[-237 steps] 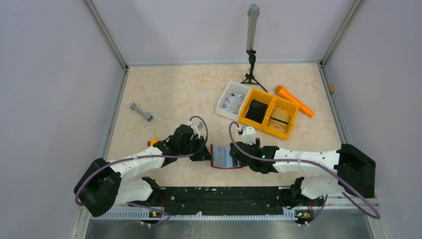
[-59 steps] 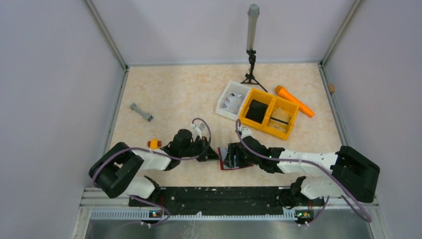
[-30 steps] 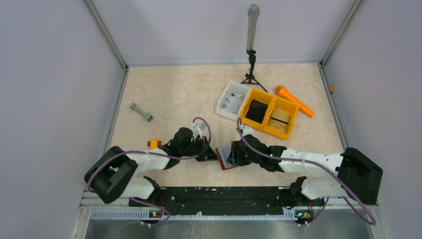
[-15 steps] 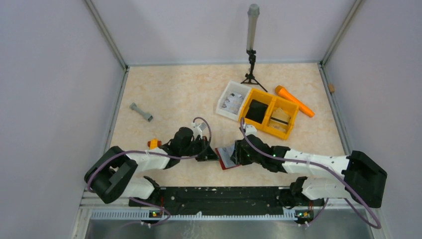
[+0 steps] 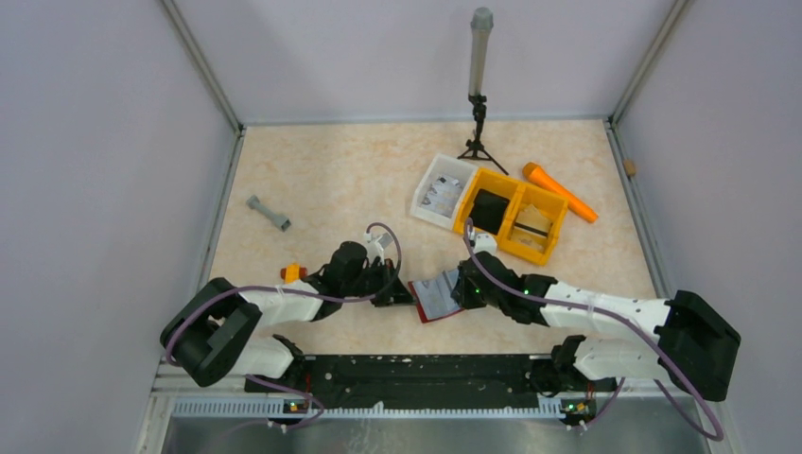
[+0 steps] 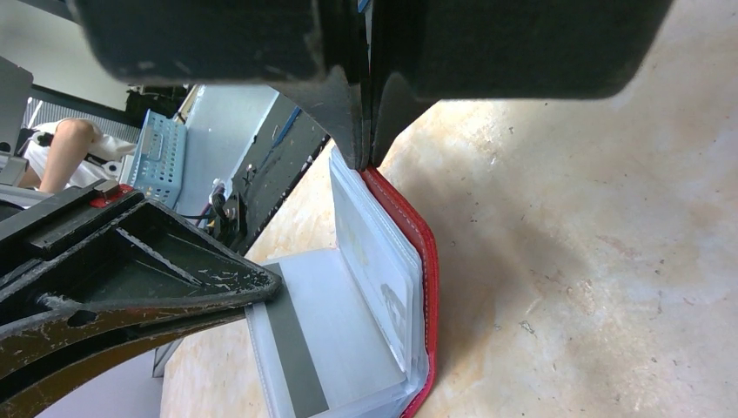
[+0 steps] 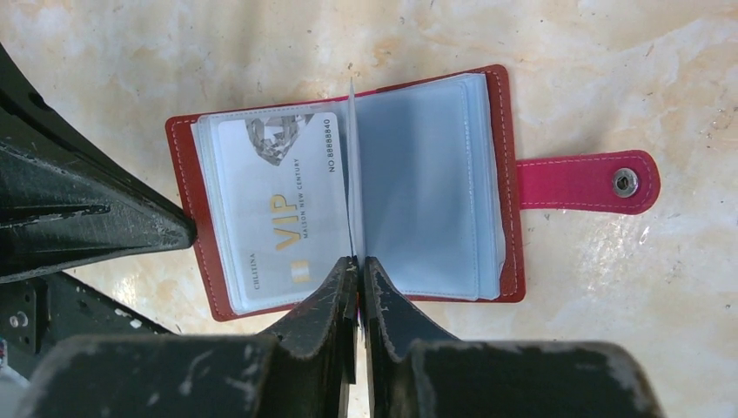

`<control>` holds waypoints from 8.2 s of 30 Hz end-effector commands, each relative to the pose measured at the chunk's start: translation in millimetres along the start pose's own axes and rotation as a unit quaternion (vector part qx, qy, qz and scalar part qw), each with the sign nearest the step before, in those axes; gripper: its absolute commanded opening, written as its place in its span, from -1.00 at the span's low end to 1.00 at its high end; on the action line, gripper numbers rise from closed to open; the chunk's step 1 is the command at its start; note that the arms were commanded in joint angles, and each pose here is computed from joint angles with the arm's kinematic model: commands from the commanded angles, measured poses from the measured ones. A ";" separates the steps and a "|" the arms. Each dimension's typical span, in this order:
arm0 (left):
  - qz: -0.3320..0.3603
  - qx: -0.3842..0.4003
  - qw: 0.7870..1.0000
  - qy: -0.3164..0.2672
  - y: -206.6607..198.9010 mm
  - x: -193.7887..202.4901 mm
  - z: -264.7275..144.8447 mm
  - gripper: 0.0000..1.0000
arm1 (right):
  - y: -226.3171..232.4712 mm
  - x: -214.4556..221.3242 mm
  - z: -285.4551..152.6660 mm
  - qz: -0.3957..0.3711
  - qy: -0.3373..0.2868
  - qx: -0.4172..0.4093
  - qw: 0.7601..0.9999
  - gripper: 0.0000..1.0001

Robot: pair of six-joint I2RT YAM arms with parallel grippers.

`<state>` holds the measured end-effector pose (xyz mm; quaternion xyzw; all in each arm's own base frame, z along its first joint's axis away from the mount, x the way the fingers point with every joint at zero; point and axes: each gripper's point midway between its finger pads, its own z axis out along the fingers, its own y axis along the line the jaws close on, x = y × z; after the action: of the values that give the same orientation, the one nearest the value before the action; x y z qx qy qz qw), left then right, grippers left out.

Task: Take the credit cards out of the card holder
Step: Open the card holder at the center of the board, then remove the credit card from the card holder.

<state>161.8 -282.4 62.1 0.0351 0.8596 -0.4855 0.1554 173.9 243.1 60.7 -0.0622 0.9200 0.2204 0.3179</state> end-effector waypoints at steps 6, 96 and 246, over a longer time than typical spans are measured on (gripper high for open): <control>0.026 0.026 0.999 -0.013 -18.0 -12.7 -0.4 -1.00 | 13.7 -6.6 -0.3 -0.003 -0.002 -0.033 0.999 -1.00; -0.008 0.218 0.969 -0.114 -113.6 -39.1 -53.0 -0.29 | 90.3 -67.5 -89.5 0.201 -0.101 -0.401 0.888 -1.00; 0.027 0.279 0.956 -0.087 -141.7 -26.3 -78.4 -1.00 | 82.6 -75.4 -114.6 0.217 -0.156 -0.460 0.847 -0.86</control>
<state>141.8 -290.1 206.4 0.0353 0.6995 -0.6851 0.2005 144.3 268.6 195.4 0.0350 0.6747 0.6699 0.3079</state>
